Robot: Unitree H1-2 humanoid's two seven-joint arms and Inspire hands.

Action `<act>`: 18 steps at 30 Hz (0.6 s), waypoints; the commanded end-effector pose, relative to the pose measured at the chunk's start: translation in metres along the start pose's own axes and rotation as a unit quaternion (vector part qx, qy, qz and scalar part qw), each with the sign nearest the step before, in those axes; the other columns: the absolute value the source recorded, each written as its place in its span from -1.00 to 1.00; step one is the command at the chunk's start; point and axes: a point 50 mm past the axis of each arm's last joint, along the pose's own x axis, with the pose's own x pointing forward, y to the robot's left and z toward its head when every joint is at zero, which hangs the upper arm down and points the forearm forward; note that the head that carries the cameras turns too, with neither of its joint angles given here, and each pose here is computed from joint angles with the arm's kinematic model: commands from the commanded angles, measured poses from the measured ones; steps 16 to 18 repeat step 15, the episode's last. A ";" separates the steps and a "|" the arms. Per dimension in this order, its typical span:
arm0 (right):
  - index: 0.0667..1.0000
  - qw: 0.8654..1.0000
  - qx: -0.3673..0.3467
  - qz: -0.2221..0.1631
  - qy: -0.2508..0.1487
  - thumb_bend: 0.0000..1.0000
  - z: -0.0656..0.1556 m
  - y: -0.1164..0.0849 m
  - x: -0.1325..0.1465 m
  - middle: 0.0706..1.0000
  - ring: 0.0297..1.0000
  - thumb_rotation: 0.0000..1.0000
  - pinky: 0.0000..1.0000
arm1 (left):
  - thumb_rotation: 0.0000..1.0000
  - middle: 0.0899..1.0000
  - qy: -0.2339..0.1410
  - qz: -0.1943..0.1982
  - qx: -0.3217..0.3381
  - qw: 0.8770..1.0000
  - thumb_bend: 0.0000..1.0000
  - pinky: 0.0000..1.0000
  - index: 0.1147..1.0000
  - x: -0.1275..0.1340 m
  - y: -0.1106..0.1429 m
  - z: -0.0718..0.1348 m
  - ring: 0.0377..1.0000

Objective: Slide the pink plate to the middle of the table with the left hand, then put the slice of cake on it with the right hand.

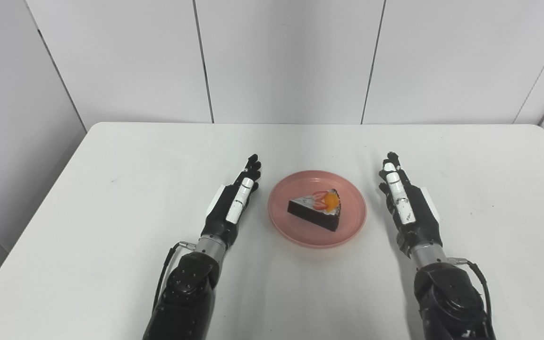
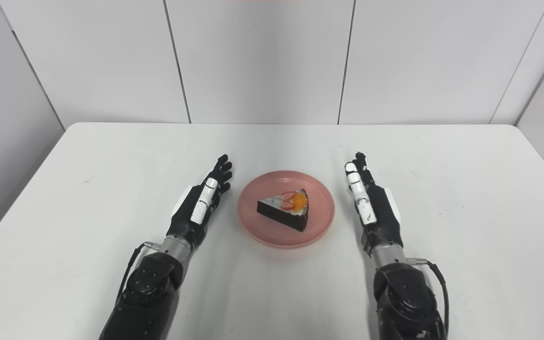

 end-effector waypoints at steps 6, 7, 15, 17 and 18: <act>1.00 1.000 -0.013 0.015 -0.018 0.00 0.016 0.005 0.009 1.00 0.98 0.66 0.97 | 1.00 1.00 -0.034 -0.004 0.010 0.999 0.36 1.00 1.00 0.012 0.003 0.019 1.00; 1.00 1.000 -0.014 0.016 -0.020 -0.06 0.016 0.006 0.010 1.00 0.97 0.64 0.95 | 1.00 1.00 -0.034 -0.004 0.010 0.999 0.36 1.00 1.00 0.013 0.003 0.019 1.00; 1.00 1.000 -0.007 0.013 -0.025 -0.09 0.014 0.008 0.013 0.99 0.93 0.59 0.90 | 1.00 1.00 -0.028 -0.005 0.012 1.000 0.34 1.00 1.00 0.013 0.002 0.020 1.00; 1.00 1.000 -0.007 0.013 -0.025 -0.09 0.014 0.008 0.013 0.99 0.93 0.59 0.90 | 1.00 1.00 -0.028 -0.005 0.012 1.000 0.34 1.00 1.00 0.013 0.002 0.020 1.00; 1.00 1.000 -0.007 0.013 -0.025 -0.09 0.014 0.008 0.013 0.99 0.93 0.59 0.90 | 1.00 1.00 -0.028 -0.005 0.012 1.000 0.34 1.00 1.00 0.013 0.002 0.020 1.00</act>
